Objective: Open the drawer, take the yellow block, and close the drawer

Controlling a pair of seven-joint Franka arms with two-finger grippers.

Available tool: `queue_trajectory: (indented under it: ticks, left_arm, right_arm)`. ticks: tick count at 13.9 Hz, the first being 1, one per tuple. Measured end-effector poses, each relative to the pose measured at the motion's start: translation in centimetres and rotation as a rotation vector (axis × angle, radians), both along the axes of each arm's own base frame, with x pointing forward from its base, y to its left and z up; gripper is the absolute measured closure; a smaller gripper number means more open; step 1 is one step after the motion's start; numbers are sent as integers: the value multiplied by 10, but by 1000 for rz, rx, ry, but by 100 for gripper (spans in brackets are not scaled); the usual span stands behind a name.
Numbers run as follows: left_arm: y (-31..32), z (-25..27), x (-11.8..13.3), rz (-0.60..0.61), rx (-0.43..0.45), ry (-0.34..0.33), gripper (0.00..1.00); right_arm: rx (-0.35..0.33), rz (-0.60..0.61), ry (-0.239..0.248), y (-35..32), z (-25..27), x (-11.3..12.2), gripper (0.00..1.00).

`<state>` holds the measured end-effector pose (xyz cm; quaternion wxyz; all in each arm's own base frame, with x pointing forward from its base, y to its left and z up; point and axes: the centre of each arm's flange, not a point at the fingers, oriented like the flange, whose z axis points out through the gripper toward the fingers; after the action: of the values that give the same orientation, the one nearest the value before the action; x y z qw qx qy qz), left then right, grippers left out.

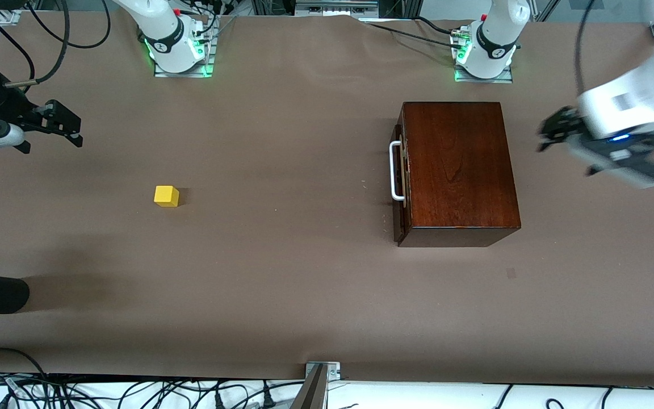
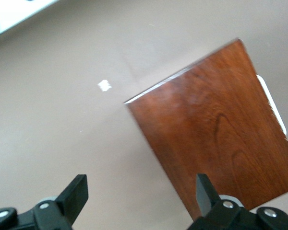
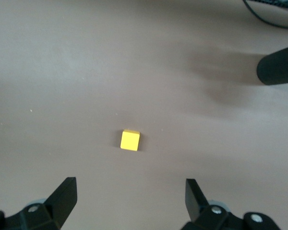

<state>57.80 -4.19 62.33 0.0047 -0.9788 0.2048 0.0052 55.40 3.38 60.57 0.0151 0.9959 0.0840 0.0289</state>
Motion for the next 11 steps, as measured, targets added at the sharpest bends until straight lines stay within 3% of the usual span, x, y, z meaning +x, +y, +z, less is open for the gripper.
queue_trajectory:
  ticks: [3, 7, 11]
  left_arm:
    - [57, -12, -2, 155, -145, 4, 0]
    - [82, -26, -6, 290, -88, 23, 0]
    - [48, -13, -15, 370, -37, 3, 0]
  right_arm:
    - [-2, -1, 9, -1, -1, -1, 0]
    - [-3, 2, 12, 1, -1, -1, 0]
    - [-2, 6, 21, 4, -2, -3, 0]
